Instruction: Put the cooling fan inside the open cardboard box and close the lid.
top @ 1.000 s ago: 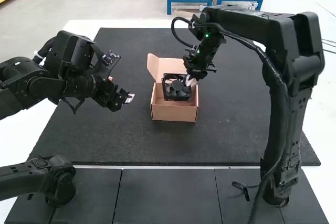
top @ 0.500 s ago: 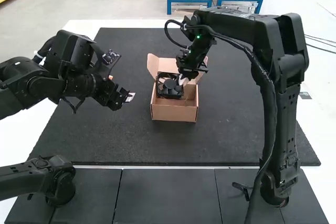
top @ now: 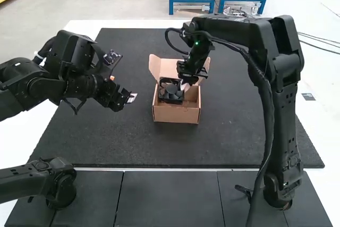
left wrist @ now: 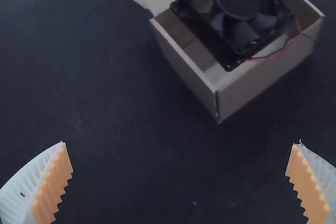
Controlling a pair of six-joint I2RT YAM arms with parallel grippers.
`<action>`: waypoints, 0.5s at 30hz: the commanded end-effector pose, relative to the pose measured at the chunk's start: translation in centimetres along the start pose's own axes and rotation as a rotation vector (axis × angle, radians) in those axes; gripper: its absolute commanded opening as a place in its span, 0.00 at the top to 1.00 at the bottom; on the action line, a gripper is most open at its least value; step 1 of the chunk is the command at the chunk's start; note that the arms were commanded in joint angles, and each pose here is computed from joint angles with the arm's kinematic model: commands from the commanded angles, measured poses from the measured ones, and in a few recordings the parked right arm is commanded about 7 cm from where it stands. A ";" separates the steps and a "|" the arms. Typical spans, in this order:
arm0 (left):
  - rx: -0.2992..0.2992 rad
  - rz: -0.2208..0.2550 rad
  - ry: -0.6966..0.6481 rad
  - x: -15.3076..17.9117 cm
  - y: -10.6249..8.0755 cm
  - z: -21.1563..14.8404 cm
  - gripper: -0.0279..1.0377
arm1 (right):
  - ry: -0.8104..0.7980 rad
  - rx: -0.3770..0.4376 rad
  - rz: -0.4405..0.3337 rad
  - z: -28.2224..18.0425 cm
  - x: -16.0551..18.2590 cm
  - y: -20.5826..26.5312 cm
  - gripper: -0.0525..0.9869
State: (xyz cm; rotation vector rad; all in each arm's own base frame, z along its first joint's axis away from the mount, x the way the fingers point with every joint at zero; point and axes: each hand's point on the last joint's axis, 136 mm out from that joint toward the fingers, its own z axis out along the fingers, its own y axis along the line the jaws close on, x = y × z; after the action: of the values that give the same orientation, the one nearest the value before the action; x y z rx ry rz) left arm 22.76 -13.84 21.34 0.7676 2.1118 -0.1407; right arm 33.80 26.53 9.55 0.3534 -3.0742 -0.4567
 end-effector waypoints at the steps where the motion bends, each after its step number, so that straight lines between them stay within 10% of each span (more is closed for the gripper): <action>1: -0.015 0.007 -0.035 -0.9 0.4 -0.5 0.07 | -0.009 0.014 0.028 0.0 -0.5 -1.0 0.97; 15: -0.016 0.004 -0.047 -1.2 0.4 -0.6 0.07 | 0.001 0.060 0.030 1.7 -0.3 -3.4 0.97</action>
State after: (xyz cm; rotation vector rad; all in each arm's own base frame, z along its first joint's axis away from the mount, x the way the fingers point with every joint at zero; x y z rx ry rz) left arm 22.92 -13.94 21.60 0.7623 2.1002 -0.1442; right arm 34.63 24.20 7.16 0.2999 -3.0934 -0.3675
